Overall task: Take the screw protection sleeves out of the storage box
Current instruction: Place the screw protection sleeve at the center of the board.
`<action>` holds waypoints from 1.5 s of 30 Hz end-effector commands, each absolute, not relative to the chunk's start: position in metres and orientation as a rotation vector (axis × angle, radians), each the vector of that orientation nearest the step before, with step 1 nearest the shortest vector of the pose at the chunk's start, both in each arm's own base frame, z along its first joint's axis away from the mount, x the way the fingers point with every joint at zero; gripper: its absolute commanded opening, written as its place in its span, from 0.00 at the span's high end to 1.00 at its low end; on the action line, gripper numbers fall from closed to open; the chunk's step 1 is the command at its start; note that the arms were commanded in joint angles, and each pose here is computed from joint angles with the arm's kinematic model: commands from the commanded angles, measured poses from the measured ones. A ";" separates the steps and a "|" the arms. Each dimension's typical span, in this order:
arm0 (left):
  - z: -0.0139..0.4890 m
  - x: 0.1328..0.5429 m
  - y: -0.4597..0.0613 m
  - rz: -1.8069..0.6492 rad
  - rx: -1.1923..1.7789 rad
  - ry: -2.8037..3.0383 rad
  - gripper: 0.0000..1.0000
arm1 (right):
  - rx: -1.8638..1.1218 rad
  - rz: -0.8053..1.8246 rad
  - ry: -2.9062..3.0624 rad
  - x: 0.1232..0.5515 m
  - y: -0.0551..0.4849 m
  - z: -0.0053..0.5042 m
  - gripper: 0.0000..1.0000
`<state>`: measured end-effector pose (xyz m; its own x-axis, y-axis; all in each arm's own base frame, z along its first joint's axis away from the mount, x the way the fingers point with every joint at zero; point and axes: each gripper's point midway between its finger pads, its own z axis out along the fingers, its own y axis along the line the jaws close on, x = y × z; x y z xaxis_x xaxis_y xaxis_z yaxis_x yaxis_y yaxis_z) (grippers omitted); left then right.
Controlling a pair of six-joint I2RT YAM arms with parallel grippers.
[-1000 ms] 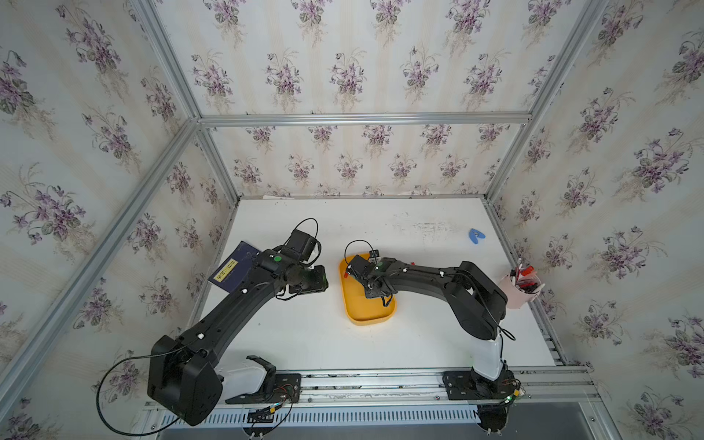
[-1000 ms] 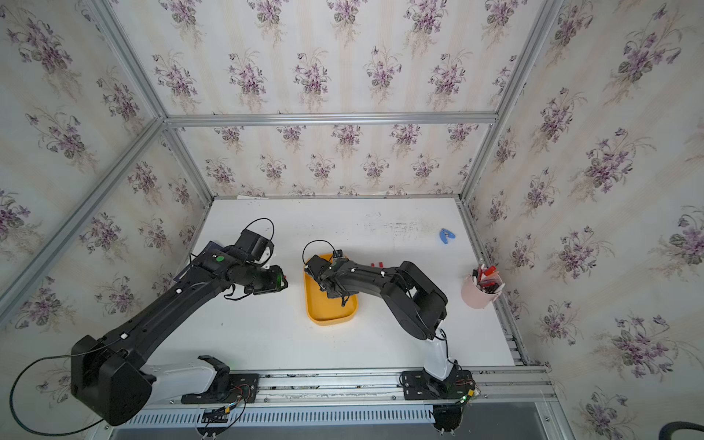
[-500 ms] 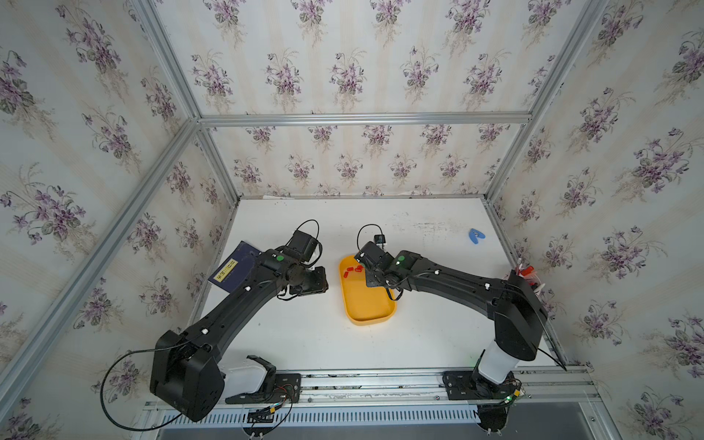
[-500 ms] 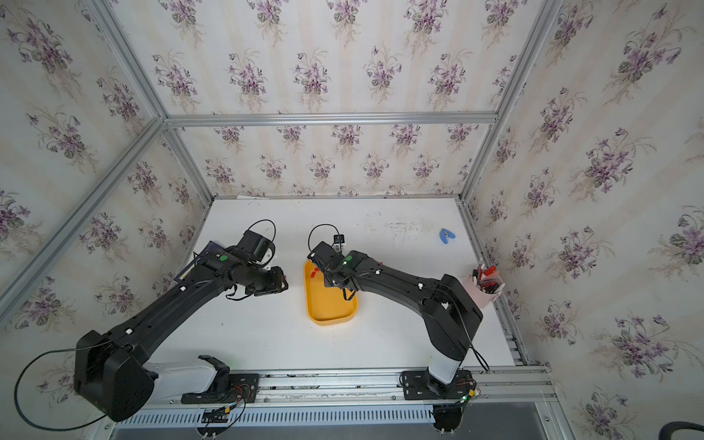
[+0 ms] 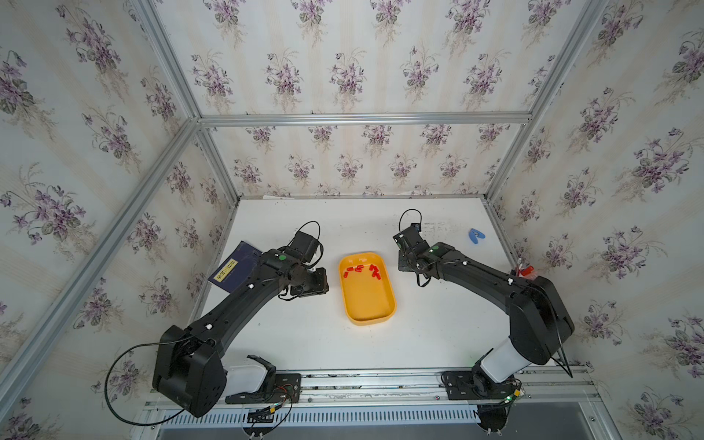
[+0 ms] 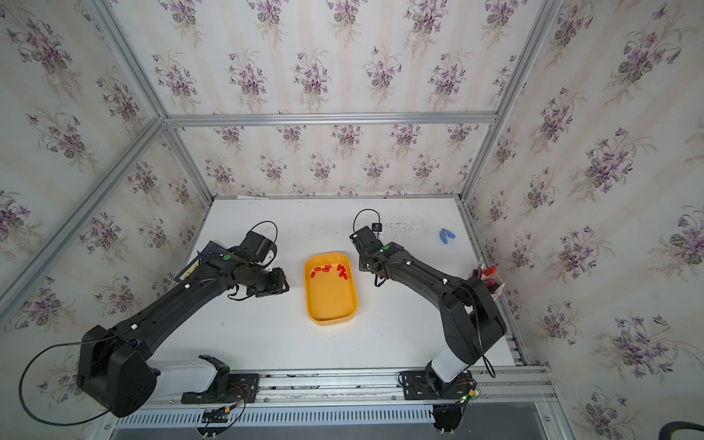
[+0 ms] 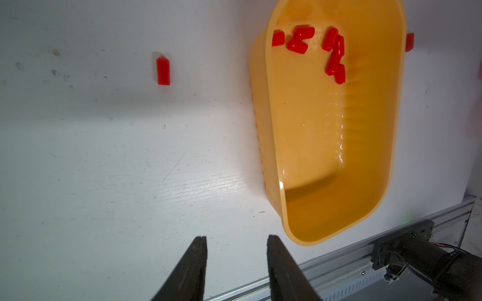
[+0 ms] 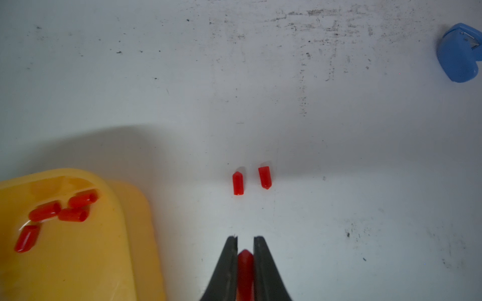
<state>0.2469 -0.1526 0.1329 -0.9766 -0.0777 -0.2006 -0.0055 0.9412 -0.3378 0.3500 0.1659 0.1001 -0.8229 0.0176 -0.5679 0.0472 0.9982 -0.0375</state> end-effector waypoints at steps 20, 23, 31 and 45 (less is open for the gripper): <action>0.125 0.259 -0.159 -0.498 -0.063 2.904 0.57 | -0.024 -0.141 2.506 0.405 0.130 0.032 0.84; 0.124 0.259 -0.159 -0.496 -0.065 2.908 0.57 | -0.016 -0.128 2.520 0.409 0.129 0.028 0.84; 0.126 0.261 -0.160 -0.493 -0.060 2.904 0.57 | -0.028 -0.123 2.557 0.410 0.132 0.018 0.81; 0.138 0.266 -0.161 -0.499 -0.050 2.879 0.57 | 0.006 -0.102 2.522 0.407 0.129 0.040 0.66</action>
